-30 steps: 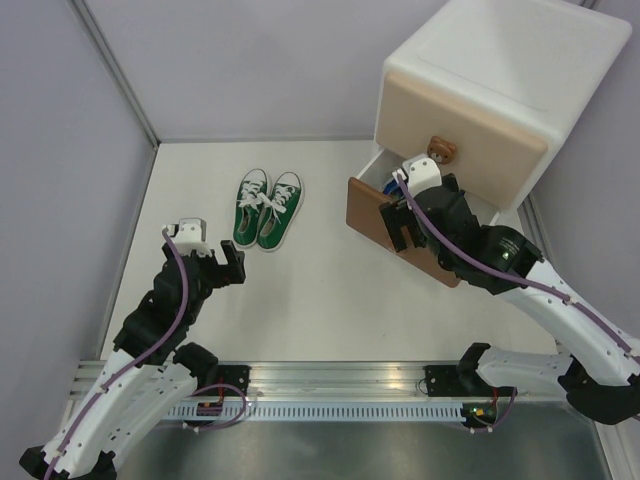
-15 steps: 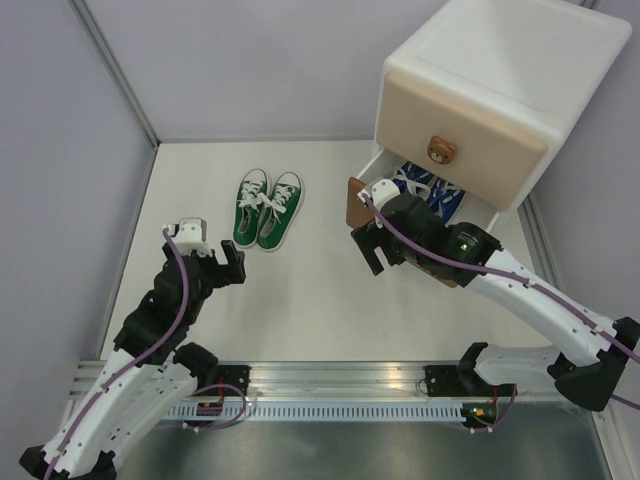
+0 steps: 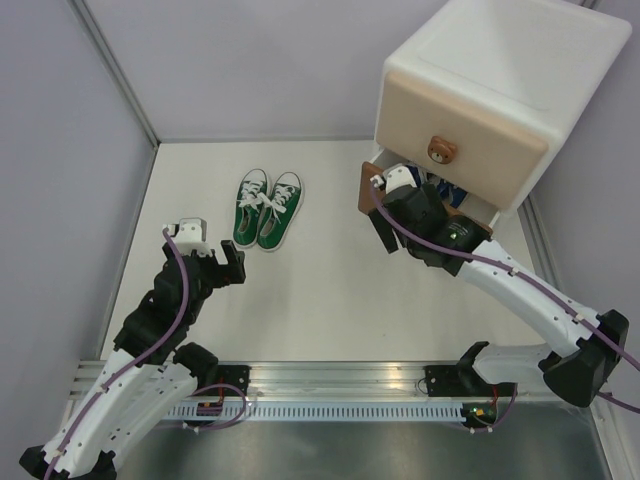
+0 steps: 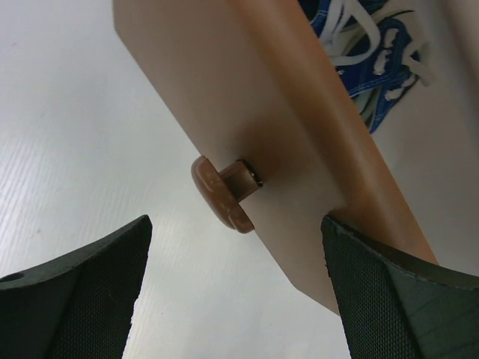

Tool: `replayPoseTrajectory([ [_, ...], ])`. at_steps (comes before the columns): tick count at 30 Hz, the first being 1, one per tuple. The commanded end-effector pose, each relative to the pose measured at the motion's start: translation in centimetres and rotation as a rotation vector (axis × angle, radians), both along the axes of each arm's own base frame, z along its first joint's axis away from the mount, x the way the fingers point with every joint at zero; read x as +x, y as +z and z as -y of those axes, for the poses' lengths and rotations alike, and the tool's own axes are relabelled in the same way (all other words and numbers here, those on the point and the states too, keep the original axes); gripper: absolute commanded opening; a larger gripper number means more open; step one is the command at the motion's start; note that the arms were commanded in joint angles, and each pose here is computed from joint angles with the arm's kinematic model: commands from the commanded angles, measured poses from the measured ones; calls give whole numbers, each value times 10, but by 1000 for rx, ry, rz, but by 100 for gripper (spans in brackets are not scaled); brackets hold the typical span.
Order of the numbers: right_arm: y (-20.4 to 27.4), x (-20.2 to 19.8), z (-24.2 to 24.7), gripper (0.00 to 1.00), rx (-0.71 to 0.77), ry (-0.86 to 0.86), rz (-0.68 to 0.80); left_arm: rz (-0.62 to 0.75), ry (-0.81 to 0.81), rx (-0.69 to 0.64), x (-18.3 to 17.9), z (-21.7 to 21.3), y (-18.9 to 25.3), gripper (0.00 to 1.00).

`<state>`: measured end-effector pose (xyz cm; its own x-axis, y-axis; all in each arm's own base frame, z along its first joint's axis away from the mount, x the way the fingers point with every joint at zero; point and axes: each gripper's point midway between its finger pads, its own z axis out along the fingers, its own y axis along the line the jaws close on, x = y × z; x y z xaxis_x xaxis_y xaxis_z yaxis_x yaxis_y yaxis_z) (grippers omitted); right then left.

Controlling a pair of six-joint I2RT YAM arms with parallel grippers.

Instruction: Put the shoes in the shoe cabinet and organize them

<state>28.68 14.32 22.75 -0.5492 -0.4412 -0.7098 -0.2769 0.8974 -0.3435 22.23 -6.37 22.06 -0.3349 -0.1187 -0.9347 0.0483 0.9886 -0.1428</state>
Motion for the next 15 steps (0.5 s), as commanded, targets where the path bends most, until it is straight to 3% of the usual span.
replayPoseTrajectory([
  [1,18,25,32,98,-87,-143,131,42,3,13,5,-1,9,99],
  [15,18,50,61,98,-137,-327,245,38,5,18,6,-2,8,99],
])
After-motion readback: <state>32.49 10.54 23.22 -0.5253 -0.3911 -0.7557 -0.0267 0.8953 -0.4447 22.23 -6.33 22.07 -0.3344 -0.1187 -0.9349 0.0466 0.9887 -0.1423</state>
